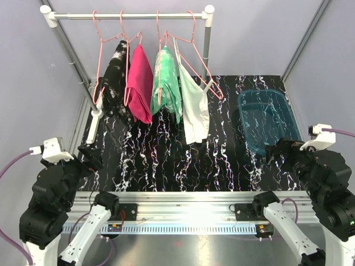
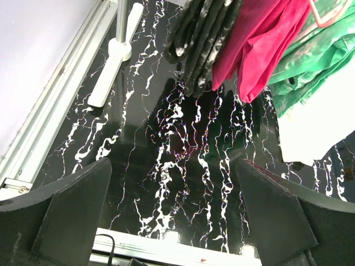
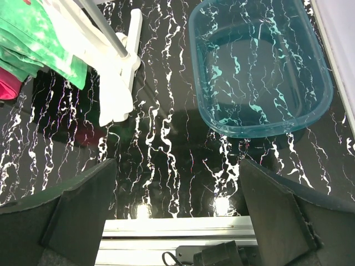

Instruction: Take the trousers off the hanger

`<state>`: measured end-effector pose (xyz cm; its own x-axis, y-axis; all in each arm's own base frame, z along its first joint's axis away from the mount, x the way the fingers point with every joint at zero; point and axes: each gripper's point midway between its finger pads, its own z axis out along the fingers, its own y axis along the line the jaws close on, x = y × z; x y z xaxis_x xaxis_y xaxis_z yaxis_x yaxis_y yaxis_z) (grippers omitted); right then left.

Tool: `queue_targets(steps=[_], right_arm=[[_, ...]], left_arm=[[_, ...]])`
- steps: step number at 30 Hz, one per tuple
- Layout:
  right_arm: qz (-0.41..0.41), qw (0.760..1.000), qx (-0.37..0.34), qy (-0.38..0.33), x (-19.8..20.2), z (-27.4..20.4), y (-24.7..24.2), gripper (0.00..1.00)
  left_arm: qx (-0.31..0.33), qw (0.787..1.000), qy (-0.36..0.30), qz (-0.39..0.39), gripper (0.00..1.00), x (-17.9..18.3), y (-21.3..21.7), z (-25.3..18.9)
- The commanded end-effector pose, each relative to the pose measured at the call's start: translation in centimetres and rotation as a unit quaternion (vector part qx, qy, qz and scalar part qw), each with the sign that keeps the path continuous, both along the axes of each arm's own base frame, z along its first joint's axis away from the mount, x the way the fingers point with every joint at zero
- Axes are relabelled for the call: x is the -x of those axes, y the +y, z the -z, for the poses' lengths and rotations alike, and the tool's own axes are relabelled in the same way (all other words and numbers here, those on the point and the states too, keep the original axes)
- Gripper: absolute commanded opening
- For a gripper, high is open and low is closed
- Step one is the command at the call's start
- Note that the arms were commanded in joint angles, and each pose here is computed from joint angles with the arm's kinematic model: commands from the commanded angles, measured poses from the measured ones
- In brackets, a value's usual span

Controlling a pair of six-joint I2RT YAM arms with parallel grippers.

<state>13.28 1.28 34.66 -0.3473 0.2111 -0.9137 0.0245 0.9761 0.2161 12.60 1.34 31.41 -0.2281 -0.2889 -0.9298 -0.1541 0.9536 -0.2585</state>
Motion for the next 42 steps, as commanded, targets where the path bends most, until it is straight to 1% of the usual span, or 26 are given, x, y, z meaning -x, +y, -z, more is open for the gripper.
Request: queue_targets(steps=[1,6,9,13,16,17,18,20,21,24,26,30,32,37,38,39,41,42], right_arm=[[-0.009,1.000,-0.001,-0.018,-0.6,-0.6,0.4,0.99],[-0.007,1.000,0.000,-0.013,-0.8,-0.1,0.4,0.99],[-0.023,1.000,-0.001,-0.005,-1.0,0.4,1.0,0.99],[-0.078,0.997,-0.019,0.010,-1.1,1.3,3.2,0.99],[-0.086,0.996,-0.027,0.014,-1.3,1.7,3.7,1.00],[-0.087,0.996,-0.028,0.013,-1.4,1.7,3.8,0.99],[-0.091,0.995,-0.030,0.012,-1.4,1.7,4.0,0.99],[-0.096,0.995,-0.032,0.015,-1.5,1.9,4.2,1.00],[-0.101,0.994,-0.033,0.015,-1.4,1.9,4.4,0.99],[-0.105,0.994,-0.034,0.015,-1.4,1.8,4.5,0.99],[-0.106,0.994,-0.034,0.011,-1.3,1.5,4.5,0.99],[-0.136,0.990,-0.037,0.010,-0.8,0.9,5.3,0.99],[-0.137,0.990,-0.037,0.010,-0.7,0.8,5.3,0.99],[-0.149,0.988,-0.043,0.018,-0.4,1.2,5.8,0.99],[-0.150,0.988,-0.044,0.020,-0.4,1.4,5.8,0.99],[-0.150,0.987,-0.045,0.021,-0.4,1.4,5.8,0.99],[-0.151,0.987,-0.047,0.025,-0.4,1.6,5.9,0.99],[-0.153,0.987,-0.051,0.024,-0.2,1.5,6.0,0.99]], left_arm=[[0.002,0.999,-0.037,0.015,0.99,0.4,-0.2,-2.1],[-0.008,0.998,-0.045,0.031,0.99,0.6,-0.5,-2.8],[-0.020,0.999,-0.034,0.030,0.99,0.8,-0.2,-3.5],[-0.029,0.998,-0.047,0.039,0.99,0.9,-0.3,-5.9],[-0.034,0.995,-0.073,0.060,0.99,0.7,-0.9,-8.5],[-0.044,0.995,-0.067,0.065,0.99,-0.2,-1.3,-8.9],[-0.044,0.994,-0.077,0.065,0.99,-0.2,-1.2,-10.1],[-0.044,0.996,-0.069,0.047,0.99,-1.1,-0.9,-11.1],[-0.044,0.996,-0.071,0.023,0.99,-1.9,-0.4,-12.4],[-0.030,0.996,-0.087,-0.010,0.99,-3.1,0.2,-14.9],[-0.037,0.994,-0.100,-0.012,0.99,-4.5,-0.1,-16.5],[-0.056,0.993,-0.097,-0.045,0.99,-7.9,0.1,-17.8],[-0.064,0.990,-0.117,-0.054,0.99,-8.8,0.2,-18.9],[-0.099,0.984,-0.135,-0.059,0.99,-11.6,-0.1,-20.5],[-0.114,0.983,-0.130,-0.057,0.99,-13.1,-0.4,-20.5],[-0.118,0.983,-0.132,-0.046,0.99,-13.5,-0.7,-21.0],[-0.133,0.984,-0.115,-0.039,0.99,-14.9,-0.9,-20.8],[-0.135,0.985,-0.107,-0.028,0.99,-16.2,-1.4,-20.7]])
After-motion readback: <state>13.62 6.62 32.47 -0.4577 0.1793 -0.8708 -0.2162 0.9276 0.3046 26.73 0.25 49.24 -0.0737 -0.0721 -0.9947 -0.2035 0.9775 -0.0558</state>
